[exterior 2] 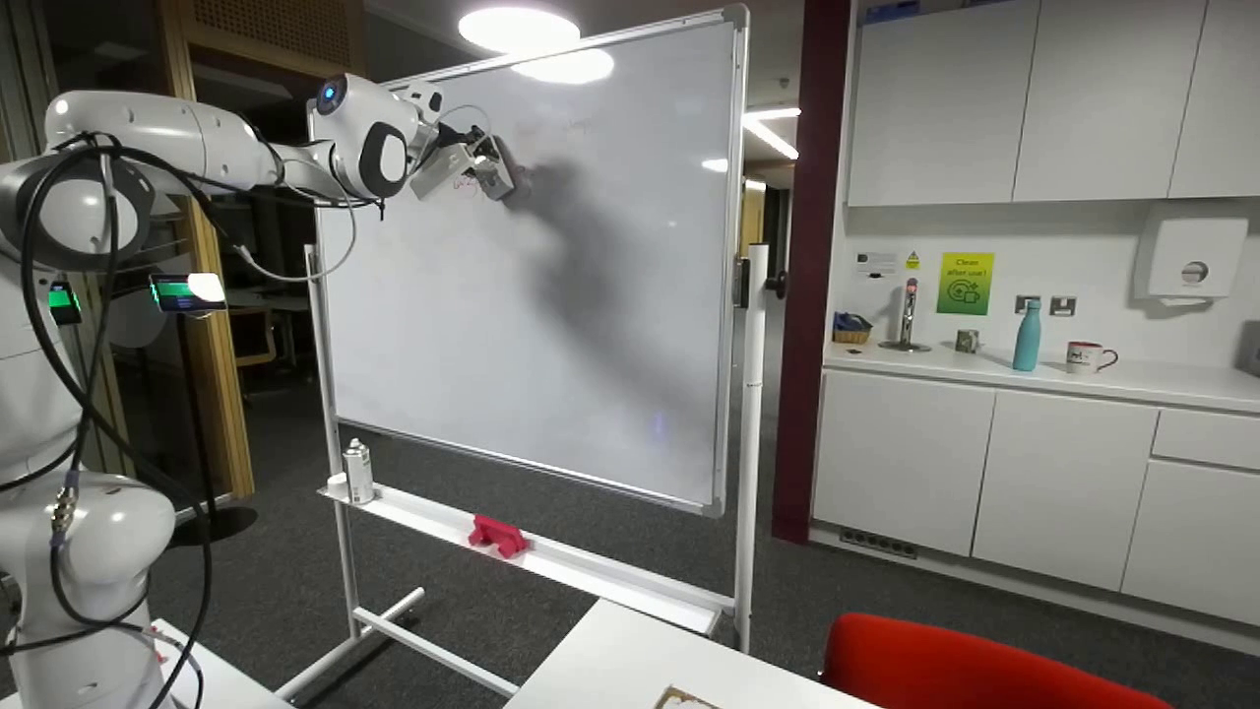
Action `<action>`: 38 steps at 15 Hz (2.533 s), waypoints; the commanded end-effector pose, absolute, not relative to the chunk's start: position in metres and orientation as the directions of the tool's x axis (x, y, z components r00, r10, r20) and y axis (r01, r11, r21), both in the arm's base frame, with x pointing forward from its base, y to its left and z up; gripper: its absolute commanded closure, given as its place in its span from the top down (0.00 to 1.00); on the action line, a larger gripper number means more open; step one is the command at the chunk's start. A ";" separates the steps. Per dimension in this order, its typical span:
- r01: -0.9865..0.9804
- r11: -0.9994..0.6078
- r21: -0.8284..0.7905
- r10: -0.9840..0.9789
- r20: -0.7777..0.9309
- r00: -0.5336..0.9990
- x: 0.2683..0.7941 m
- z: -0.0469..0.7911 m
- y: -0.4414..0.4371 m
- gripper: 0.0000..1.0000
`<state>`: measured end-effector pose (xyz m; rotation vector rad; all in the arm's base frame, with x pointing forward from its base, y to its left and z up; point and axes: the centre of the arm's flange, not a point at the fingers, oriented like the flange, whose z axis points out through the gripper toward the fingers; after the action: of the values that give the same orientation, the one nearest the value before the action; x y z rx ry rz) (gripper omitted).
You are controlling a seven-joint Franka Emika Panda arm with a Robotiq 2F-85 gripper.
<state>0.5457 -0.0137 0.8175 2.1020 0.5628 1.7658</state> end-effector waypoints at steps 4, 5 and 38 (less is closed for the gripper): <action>0.074 -0.860 0.505 0.511 0.852 0.116 0.554 0.814 -0.022 0.34; 0.072 -0.862 0.502 0.507 0.856 0.104 0.558 0.813 -0.025 0.34; 0.134 -0.847 0.515 0.521 0.854 0.009 0.554 0.806 -0.035 0.34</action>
<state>0.5515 -0.0487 0.8322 2.0390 0.5579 1.9417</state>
